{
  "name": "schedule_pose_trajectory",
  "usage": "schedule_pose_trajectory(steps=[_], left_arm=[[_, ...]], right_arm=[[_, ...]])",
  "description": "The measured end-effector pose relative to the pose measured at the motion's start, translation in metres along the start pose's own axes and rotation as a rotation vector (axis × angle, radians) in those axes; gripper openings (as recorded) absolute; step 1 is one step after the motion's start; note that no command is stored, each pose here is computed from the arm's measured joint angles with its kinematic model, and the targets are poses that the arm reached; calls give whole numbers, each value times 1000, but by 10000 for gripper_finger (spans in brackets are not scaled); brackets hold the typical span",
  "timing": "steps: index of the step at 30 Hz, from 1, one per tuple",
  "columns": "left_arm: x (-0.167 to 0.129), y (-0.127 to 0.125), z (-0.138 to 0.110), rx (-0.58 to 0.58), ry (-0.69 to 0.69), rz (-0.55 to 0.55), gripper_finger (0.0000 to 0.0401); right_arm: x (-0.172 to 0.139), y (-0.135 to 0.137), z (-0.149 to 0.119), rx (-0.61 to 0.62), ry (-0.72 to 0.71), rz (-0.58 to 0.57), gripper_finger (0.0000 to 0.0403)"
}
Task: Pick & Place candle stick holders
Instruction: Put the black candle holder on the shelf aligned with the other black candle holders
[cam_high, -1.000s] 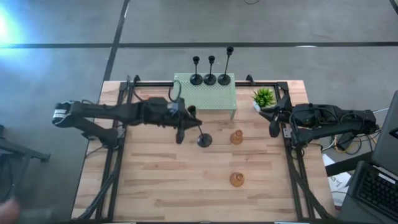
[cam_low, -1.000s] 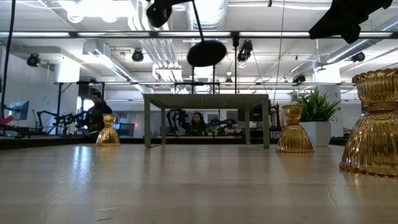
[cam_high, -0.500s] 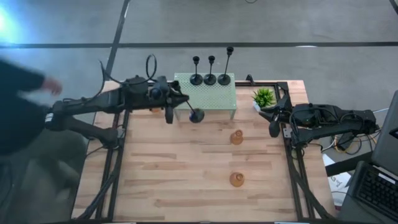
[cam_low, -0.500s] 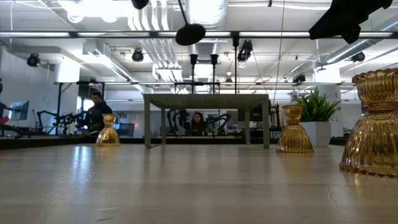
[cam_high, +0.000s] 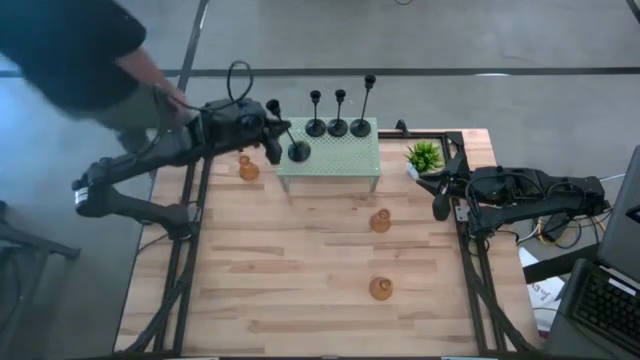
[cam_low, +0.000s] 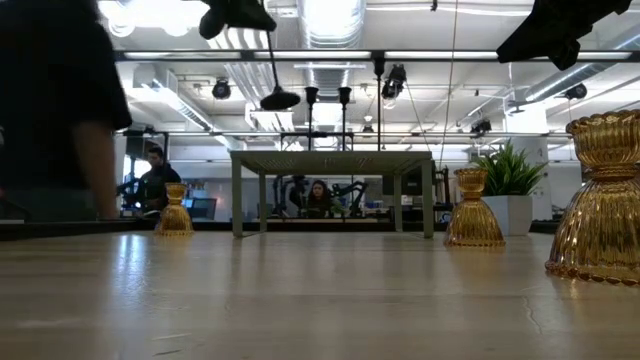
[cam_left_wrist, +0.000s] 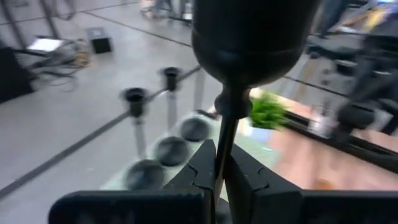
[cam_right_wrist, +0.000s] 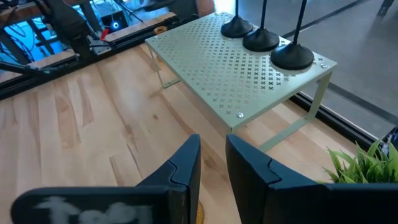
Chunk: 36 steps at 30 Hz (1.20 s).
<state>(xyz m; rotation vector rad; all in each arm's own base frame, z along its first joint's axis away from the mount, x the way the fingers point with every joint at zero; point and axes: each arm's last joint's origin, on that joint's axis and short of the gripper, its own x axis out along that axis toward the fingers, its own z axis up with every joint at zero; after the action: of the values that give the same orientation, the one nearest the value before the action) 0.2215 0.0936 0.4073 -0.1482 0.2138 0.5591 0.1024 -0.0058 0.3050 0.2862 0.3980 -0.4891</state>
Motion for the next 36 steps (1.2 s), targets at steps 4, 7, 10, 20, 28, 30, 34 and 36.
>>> schedule_pose_trajectory(steps=[4, 7, 10, 20, 28, 30, 34, 36], left_arm=[[18, 22, -4, 29, 39, 94, 17], [35, 37, -11, 50, 90, 137, 17], [49, 47, -17, 52, 121, 156, 17], [77, 68, -24, 69, 113, 199, 17], [76, 85, -22, 57, 99, 227, 17], [76, 87, -22, 52, 96, 219, 17], [79, 88, -23, 47, 96, 210, 17], [82, 89, -23, 45, 90, 190, 17]], right_arm=[[0, 0, 0, 0, 0, 0, 73], [0, 0, 0, 0, 0, 0, 78], [0, 0, 0, 0, 0, 0, 83], [0, 0, 0, 0, 0, 0, 93], [0, 0, 0, 0, 0, 0, 79], [0, 0, 0, 0, 0, 0, 75], [0, 0, 0, 0, 0, 0, 69], [0, 0, 0, 0, 0, 0, 68]])
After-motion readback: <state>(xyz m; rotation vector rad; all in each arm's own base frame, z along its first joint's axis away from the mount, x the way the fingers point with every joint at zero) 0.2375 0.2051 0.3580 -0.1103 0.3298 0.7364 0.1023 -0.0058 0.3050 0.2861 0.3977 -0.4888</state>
